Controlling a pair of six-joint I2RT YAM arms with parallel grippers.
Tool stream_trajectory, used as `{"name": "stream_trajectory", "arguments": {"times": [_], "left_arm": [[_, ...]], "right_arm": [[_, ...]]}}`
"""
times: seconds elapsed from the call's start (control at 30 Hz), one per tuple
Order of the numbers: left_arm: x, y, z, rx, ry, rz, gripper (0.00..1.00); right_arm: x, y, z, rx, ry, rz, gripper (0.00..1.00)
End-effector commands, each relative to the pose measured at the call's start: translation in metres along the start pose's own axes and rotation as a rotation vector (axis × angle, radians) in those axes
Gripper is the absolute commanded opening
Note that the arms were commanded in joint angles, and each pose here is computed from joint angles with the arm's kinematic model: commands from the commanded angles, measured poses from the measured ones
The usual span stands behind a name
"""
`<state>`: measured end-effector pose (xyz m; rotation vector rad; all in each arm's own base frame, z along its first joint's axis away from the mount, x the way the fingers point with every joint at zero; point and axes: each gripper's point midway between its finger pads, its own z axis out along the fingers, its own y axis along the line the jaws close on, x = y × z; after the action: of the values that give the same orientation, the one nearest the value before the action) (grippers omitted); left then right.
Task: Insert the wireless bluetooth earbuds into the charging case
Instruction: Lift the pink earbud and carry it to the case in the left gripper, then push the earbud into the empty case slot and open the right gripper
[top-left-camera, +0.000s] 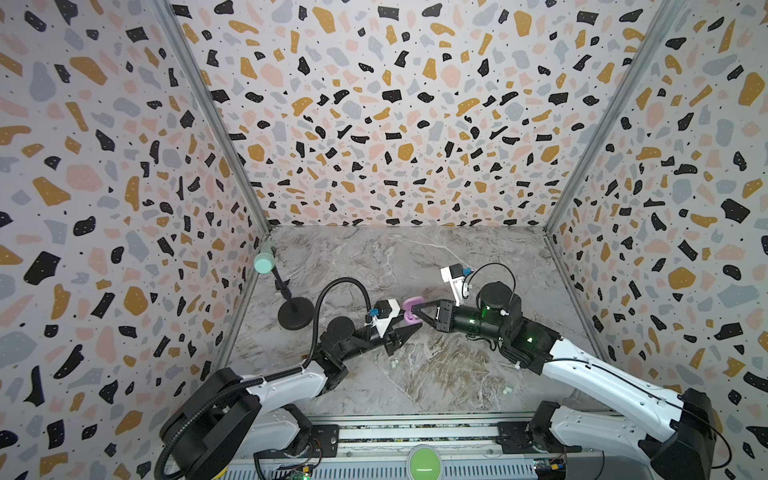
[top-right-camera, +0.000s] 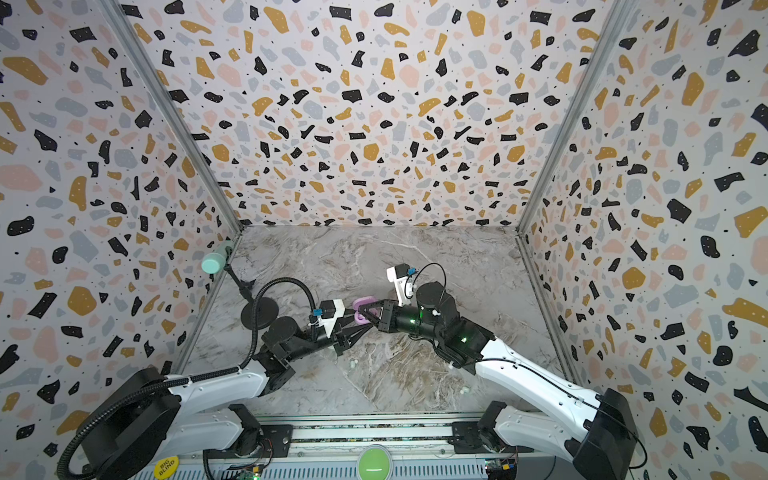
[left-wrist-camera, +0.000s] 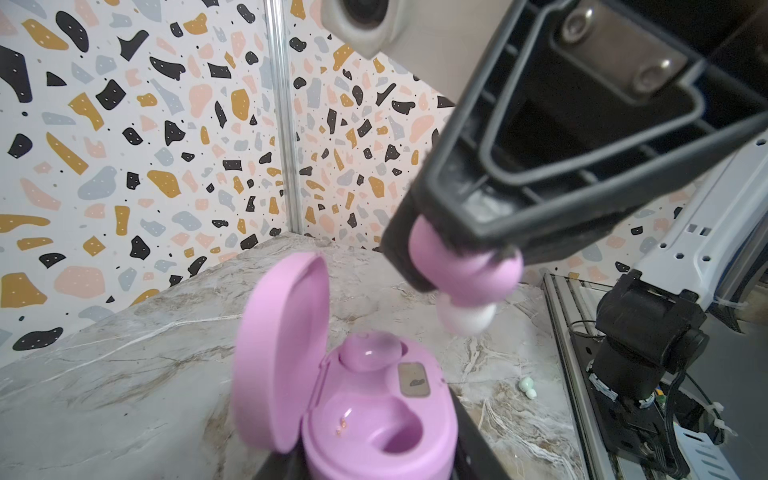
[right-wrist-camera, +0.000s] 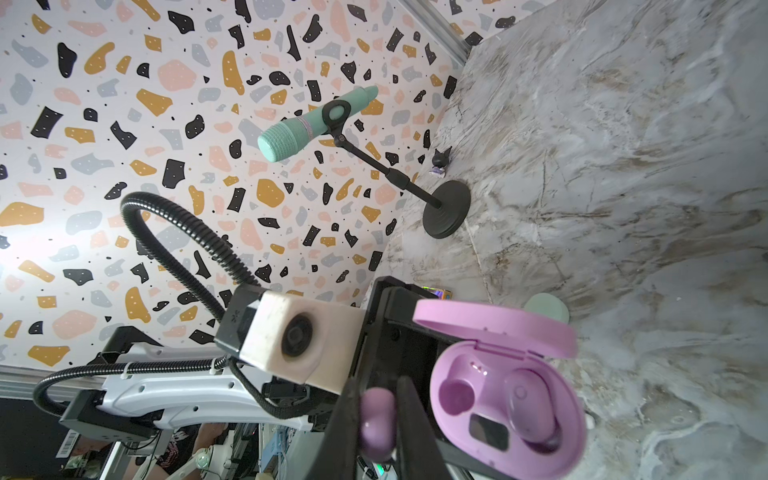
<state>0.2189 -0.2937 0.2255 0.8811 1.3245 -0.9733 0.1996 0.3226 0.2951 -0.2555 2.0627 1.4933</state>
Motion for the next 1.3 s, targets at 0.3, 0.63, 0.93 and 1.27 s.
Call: {"name": "stream_trajectory", "arguments": {"times": [0.3,0.63,0.93,1.27], "left_arm": [[-0.033,-0.003,-0.001,0.016,-0.101,0.058,0.09],[-0.032,-0.003,-0.001,0.016,-0.097,0.057,0.09],[-0.032,-0.002,-0.001,0.014,-0.098,0.058,0.09],[-0.032,-0.002,-0.001,0.014,-0.098,0.058,0.09]], "right_arm": [[-0.003,-0.001,0.008,-0.007,-0.027,0.000,0.12],[0.001,-0.004,0.016,-0.005,-0.007,0.003,0.11],[0.006,-0.012,0.016,0.024,0.004,0.009,0.13],[0.009,-0.019,0.015,0.071,0.021,0.003,0.21]]}}
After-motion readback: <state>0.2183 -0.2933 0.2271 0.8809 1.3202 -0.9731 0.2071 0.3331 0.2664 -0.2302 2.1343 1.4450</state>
